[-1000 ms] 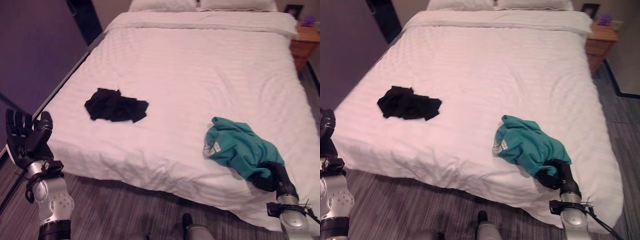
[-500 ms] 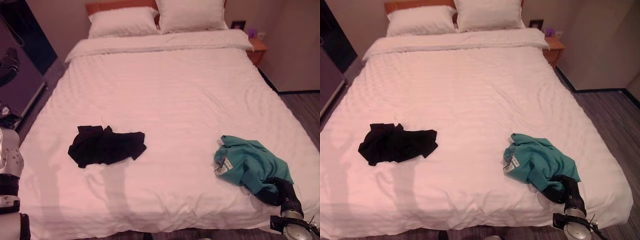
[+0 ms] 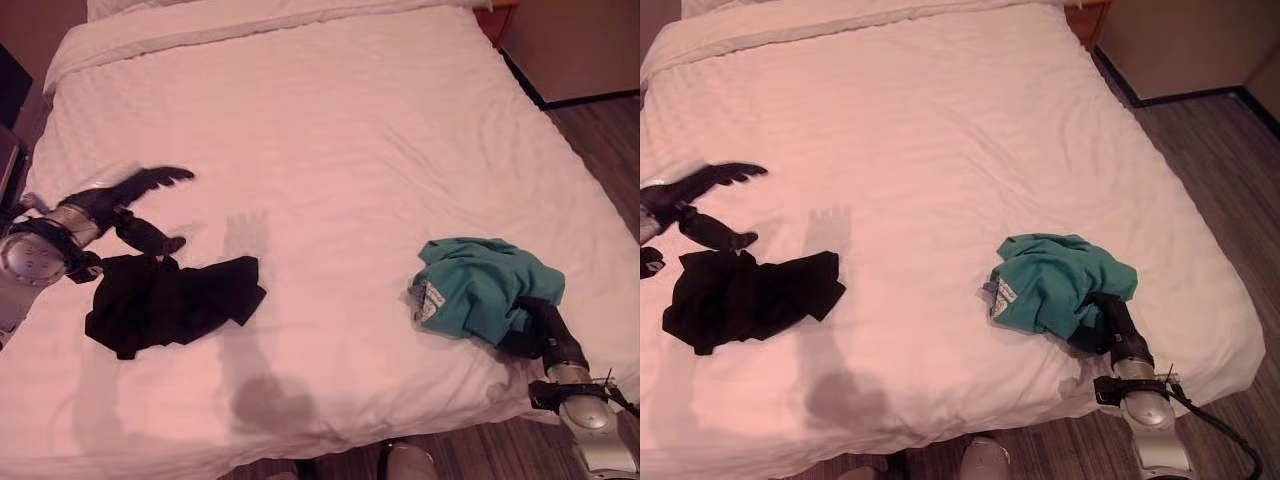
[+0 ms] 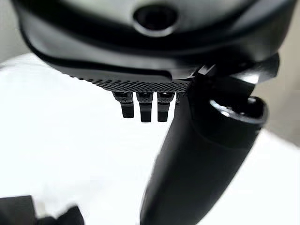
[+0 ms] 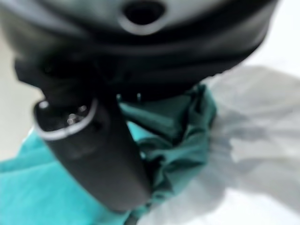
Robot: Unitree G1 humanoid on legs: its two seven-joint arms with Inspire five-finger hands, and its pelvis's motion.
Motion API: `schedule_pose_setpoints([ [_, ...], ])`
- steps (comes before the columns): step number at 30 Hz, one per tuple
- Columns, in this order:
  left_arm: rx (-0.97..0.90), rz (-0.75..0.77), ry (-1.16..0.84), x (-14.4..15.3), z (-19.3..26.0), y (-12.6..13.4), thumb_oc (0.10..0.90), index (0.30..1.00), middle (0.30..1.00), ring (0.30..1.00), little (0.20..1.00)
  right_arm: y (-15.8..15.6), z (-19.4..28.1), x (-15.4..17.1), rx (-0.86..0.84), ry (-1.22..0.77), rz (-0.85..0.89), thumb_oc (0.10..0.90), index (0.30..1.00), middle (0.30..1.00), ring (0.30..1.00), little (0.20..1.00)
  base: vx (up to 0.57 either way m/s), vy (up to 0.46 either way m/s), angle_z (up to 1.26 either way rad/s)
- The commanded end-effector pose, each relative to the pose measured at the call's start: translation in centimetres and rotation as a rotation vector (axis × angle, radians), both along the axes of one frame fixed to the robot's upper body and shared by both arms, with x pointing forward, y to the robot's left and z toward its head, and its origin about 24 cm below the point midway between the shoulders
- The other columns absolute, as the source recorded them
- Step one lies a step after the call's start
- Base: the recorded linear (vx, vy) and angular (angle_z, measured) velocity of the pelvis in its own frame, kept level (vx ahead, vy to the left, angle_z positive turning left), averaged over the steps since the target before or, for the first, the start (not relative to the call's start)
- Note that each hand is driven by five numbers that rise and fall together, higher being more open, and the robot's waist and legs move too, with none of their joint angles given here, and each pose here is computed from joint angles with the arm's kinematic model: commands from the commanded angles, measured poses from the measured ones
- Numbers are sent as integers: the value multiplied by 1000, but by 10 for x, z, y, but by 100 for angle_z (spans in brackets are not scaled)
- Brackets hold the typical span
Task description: Pick up bed clothes into laundry basket.
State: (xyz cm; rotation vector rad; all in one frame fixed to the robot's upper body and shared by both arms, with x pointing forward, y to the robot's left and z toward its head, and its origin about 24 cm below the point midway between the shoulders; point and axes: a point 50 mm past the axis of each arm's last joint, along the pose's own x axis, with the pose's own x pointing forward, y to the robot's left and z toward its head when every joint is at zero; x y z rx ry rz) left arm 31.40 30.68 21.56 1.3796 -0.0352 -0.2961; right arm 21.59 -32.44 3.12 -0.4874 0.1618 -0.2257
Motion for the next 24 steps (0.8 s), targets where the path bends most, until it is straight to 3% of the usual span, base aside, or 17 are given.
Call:
schedule_pose_setpoints([
  [1,165,44,-245,-11,74,11,800,900,900,900,900,-7,3,1,-39,28,-5,400,300,300,300,300,29,-43,9],
  [10,298,42,-236,-11,70,9,800,900,900,900,900,-5,-5,-5,-58,91,22,400,300,300,300,300,14,-30,9],
  [24,205,177,-200,-20,48,41,800,900,900,900,900,-5,-8,-9,-47,107,14,400,300,300,300,300,2,-1,0],
])
